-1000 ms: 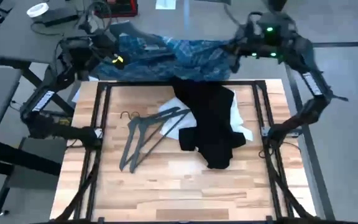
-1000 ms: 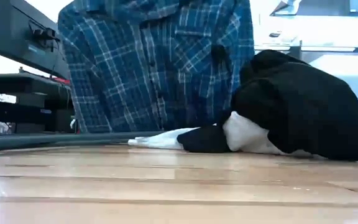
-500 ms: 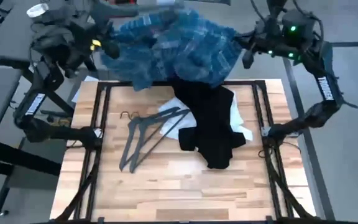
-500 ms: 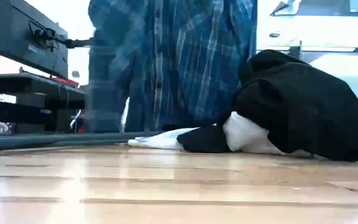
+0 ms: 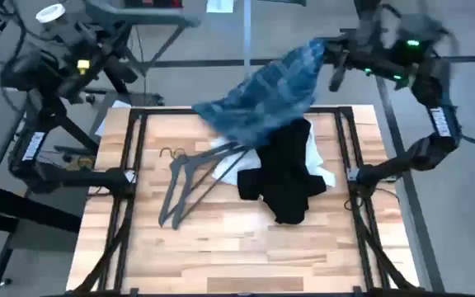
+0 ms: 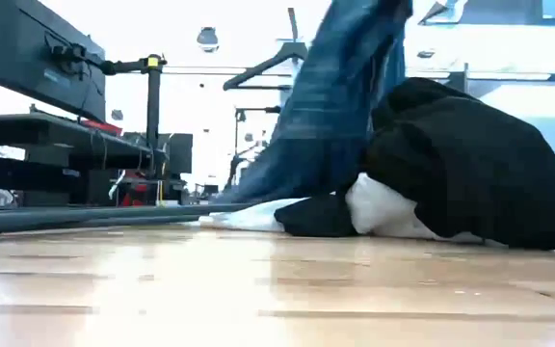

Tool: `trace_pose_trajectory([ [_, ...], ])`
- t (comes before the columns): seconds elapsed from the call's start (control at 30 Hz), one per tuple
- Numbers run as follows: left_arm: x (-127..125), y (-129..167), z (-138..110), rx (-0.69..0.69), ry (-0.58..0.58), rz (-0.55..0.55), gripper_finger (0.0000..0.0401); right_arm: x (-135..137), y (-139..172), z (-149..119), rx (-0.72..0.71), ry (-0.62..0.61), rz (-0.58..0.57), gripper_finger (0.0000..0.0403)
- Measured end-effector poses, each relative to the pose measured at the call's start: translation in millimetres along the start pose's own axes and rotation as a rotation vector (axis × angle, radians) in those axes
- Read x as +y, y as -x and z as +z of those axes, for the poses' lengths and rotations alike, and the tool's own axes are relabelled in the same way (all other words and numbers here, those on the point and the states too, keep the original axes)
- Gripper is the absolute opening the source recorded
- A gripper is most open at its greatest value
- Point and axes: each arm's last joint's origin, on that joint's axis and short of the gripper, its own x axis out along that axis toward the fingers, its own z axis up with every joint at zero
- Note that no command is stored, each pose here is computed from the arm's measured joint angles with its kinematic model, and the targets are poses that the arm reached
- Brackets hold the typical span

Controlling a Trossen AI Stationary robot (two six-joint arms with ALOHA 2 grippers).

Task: Hang clothes
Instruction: Unhang the blue long sleeve polo from the rack

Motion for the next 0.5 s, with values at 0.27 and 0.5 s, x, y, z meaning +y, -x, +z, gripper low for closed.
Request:
trace_pose_trajectory([
  [0.27, -4.8, -6.2, -17.2, 0.138, -0.047, -0.037, 0.0039, 26.4, 40.9, 47.1, -0.320, -0.214, 0.533, 0.0000],
  [0.5, -8.3, -10.3, -29.2, 0.233, -0.068, -0.064, 0.0039, 38.7, 57.0, 35.6, -0.085, -0.404, 0.660, 0.0000],
])
